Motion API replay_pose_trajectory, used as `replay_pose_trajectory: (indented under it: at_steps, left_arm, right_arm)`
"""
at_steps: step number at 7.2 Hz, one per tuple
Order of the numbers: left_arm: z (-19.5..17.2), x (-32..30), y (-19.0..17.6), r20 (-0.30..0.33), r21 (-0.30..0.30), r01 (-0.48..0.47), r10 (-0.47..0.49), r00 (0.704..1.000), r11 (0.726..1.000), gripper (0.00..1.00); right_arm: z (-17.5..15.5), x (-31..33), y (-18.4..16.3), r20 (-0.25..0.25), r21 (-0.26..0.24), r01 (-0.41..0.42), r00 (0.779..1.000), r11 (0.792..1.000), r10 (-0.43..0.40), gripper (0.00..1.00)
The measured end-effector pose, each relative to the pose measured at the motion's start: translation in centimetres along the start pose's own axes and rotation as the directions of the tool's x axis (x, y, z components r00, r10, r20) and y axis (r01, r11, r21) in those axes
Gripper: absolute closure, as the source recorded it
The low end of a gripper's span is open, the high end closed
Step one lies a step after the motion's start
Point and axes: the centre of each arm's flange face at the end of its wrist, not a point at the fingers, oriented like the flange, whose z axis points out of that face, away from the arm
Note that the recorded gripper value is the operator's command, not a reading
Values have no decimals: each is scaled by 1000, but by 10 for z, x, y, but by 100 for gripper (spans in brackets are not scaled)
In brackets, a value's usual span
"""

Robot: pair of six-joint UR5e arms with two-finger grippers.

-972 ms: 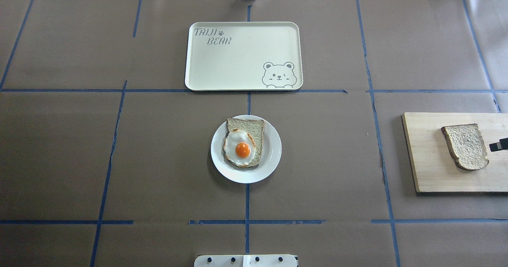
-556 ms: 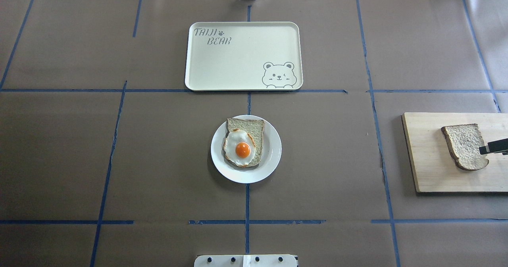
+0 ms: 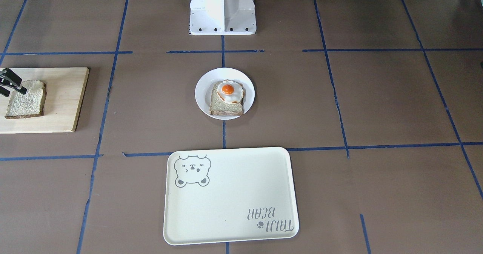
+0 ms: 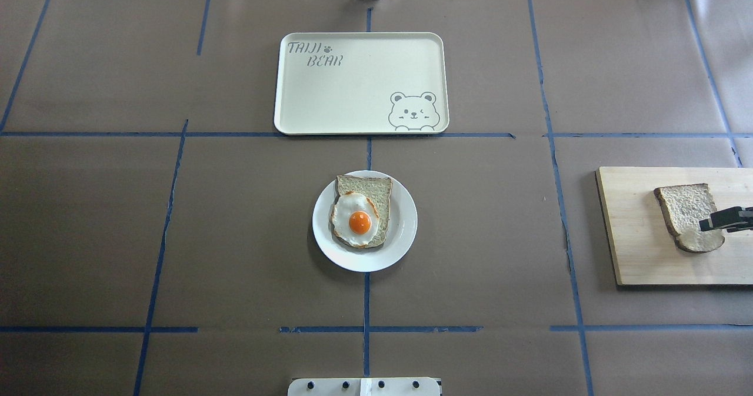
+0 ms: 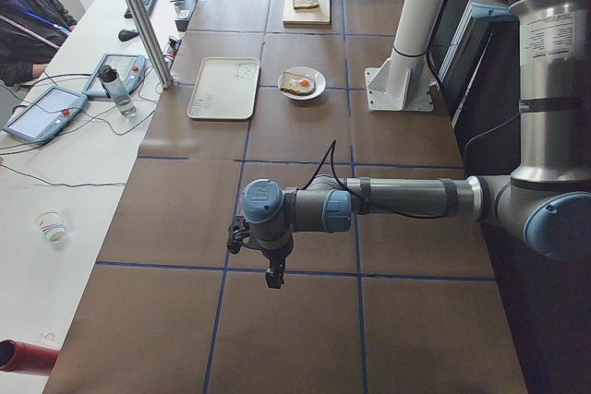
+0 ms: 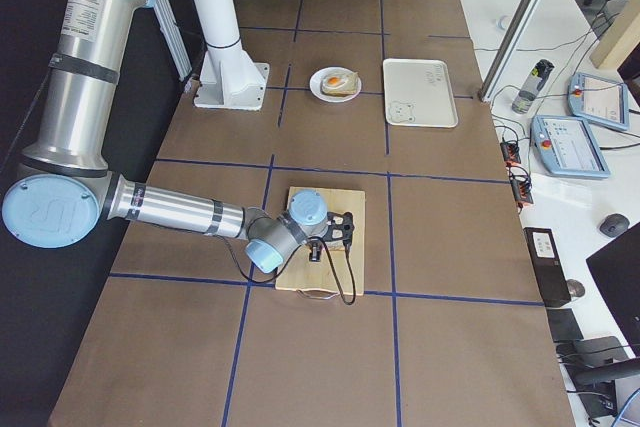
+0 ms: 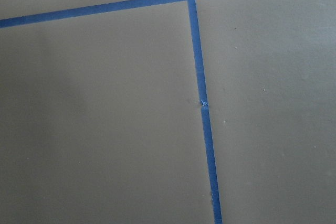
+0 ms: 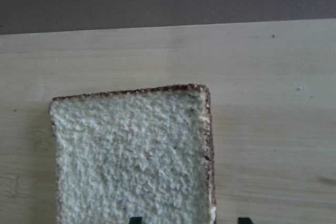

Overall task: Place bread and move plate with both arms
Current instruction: 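Lower the right gripper onto the bread slice on the bamboo board and grasp it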

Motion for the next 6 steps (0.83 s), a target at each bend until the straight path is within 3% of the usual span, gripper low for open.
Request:
replay_pose_trajectory:
  at_steps: [3, 4, 6]
  left_arm:
    - [-1, 1, -2, 0, 2, -2, 2, 1000, 1000, 0]
    - [-2, 1, -3, 0, 3, -3, 3, 1000, 1000, 0]
    - [-2, 2, -3, 1, 4, -4, 4, 1000, 1000, 0]
  right_arm:
    - [0, -1, 0, 6, -1, 3, 1000, 1000, -3, 93]
    - [0, -1, 1, 6, -1, 5, 1000, 1000, -5, 100]
    - [-1, -2, 1, 8, 0, 14, 1000, 1000, -14, 100]
